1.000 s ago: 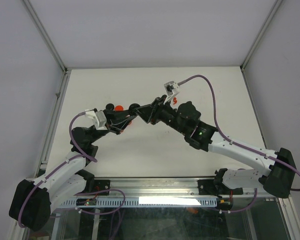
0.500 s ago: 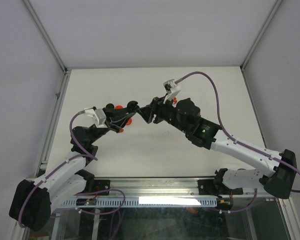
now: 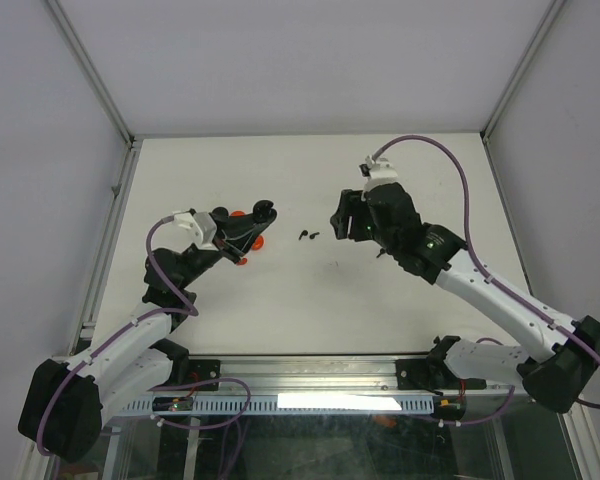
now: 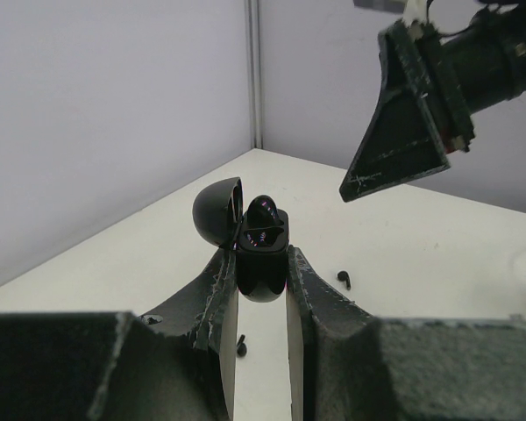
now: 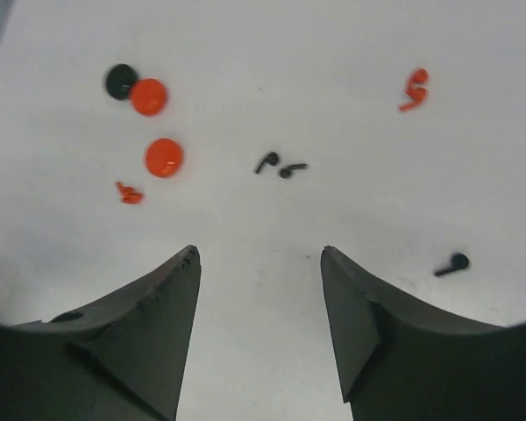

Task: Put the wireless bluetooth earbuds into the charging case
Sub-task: Pick up the earbud from the center of the board.

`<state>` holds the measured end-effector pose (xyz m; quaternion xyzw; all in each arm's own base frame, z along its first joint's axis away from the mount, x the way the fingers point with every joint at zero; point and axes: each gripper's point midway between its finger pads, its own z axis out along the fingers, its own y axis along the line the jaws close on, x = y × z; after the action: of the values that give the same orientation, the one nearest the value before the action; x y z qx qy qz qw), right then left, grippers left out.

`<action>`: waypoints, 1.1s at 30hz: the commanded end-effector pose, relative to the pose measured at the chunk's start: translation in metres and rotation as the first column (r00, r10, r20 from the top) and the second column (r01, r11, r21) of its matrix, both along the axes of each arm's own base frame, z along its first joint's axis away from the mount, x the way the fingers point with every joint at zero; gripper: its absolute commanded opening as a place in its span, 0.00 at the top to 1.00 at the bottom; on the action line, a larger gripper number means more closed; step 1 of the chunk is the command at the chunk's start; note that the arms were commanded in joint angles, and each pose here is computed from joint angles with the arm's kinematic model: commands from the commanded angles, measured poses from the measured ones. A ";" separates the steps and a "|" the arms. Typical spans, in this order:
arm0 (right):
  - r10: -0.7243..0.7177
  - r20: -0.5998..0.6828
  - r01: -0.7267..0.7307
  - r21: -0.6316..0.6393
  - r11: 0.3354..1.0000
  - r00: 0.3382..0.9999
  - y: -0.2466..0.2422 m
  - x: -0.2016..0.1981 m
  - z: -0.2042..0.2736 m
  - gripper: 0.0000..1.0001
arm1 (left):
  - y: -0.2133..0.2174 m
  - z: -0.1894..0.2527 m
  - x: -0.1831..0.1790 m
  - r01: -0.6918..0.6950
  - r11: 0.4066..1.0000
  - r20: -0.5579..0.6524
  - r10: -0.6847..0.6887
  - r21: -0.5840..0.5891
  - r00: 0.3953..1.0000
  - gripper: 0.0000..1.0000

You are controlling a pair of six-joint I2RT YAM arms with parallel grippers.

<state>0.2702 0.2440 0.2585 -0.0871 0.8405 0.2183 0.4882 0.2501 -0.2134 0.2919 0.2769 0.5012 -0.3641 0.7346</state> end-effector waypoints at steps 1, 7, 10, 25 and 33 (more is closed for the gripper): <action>-0.181 -0.111 0.169 -0.114 0.979 0.977 -0.062 0.007 -0.044 0.40 | 0.005 0.022 0.005 -0.038 0.999 0.053 0.039 -0.016 0.998 1.00; -0.347 -0.242 0.302 -0.206 0.931 0.906 -0.114 0.018 -0.106 0.40 | 0.005 0.024 0.005 -0.037 0.999 0.049 0.038 -0.014 0.998 1.00; -0.393 -0.279 0.334 -0.236 0.913 0.876 -0.128 0.025 -0.127 0.40 | 0.005 0.025 0.004 -0.036 0.999 0.052 0.037 -0.014 0.998 1.00; -0.410 -0.456 0.306 -0.287 0.908 0.790 -0.133 0.064 -0.198 0.51 | 0.006 0.026 0.004 -0.045 0.999 0.066 0.044 0.013 0.997 1.00; -0.413 -0.485 0.294 -0.304 0.906 0.771 -0.129 0.070 -0.212 0.55 | 0.005 0.026 0.004 -0.040 0.999 0.066 0.039 0.016 0.997 1.00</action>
<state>0.3201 0.1059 0.0358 0.0858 0.9690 0.0297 0.2299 0.2537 -0.2133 0.2875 0.2843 0.5195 -0.3521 0.7248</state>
